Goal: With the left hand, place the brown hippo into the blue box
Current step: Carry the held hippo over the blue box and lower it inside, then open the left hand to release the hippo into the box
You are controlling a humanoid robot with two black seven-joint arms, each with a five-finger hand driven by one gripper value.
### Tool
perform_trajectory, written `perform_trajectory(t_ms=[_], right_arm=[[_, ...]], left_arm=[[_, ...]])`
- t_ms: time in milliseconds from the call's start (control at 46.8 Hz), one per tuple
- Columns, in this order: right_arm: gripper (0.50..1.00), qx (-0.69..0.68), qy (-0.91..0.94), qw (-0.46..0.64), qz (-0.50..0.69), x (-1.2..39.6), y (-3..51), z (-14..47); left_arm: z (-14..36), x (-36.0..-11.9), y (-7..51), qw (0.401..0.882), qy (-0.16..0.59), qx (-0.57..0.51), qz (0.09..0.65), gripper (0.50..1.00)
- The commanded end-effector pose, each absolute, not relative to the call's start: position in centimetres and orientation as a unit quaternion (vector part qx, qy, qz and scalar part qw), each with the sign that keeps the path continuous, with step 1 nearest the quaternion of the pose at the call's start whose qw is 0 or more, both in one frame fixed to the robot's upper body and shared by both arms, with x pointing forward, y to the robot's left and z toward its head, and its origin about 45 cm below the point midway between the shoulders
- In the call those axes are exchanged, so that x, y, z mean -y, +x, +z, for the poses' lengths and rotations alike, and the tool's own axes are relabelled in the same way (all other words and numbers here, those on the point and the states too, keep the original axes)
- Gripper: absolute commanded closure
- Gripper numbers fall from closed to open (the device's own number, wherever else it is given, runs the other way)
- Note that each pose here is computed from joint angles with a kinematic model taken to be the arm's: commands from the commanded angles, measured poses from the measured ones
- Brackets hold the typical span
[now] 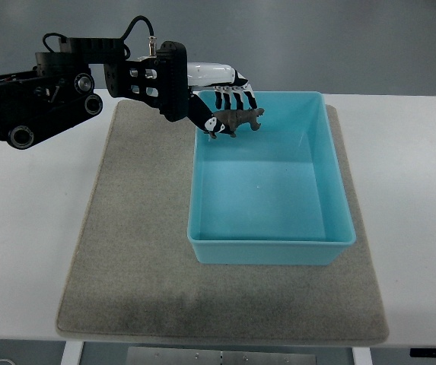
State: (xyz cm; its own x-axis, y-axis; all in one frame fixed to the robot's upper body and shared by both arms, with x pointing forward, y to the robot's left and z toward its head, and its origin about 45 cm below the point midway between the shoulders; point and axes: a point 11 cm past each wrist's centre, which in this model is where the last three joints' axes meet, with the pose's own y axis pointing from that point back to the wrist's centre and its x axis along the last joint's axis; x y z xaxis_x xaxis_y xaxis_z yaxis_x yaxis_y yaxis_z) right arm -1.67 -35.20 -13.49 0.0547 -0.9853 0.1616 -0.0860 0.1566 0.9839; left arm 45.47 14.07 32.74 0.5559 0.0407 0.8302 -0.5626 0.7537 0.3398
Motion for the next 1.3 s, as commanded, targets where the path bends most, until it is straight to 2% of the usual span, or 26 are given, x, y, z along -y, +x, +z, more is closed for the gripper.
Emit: perform_trajectory(t_ms=[0,770,791,856,877,898,1283], right_arm=[[0.564,0.543,0.494,0.533,-0.422,35.2,-1.7,-13.5],[0.564,0.543,0.494,0.533,-0.422,35.2,-1.7,-13.5],[0.564,0.543,0.494,0.533,-0.422,35.2,-1.7,-13.5],[0.564,0.543,0.494,0.533,-0.422,35.2,-1.7,-13.5],[0.564,0.543,0.494,0.533,-0.422,35.2,-1.7,-13.5],[0.564,0.543,0.494,0.533,-0.422,35.2,-1.7,-13.5],[0.564,0.542,0.493,0.533,-0.422,35.2,-1.7,-13.5]], left_arm=[[32.3,-13.9,45.3,0.832,0.300,0.431,0.179,1.000],[29.6,-12.5,44.3,0.845,0.288,0.415,0.174,1.000],[29.5,-12.3,44.3,0.846,0.287,0.416,0.173,0.982],[29.4,-11.9,44.2,0.845,0.281,0.418,0.177,0.811],[29.3,-11.9,44.2,0.845,0.281,0.418,0.178,0.766],[29.3,-11.9,44.2,0.845,0.280,0.419,0.180,0.744],[29.2,-11.9,44.2,0.845,0.279,0.419,0.181,0.724]])
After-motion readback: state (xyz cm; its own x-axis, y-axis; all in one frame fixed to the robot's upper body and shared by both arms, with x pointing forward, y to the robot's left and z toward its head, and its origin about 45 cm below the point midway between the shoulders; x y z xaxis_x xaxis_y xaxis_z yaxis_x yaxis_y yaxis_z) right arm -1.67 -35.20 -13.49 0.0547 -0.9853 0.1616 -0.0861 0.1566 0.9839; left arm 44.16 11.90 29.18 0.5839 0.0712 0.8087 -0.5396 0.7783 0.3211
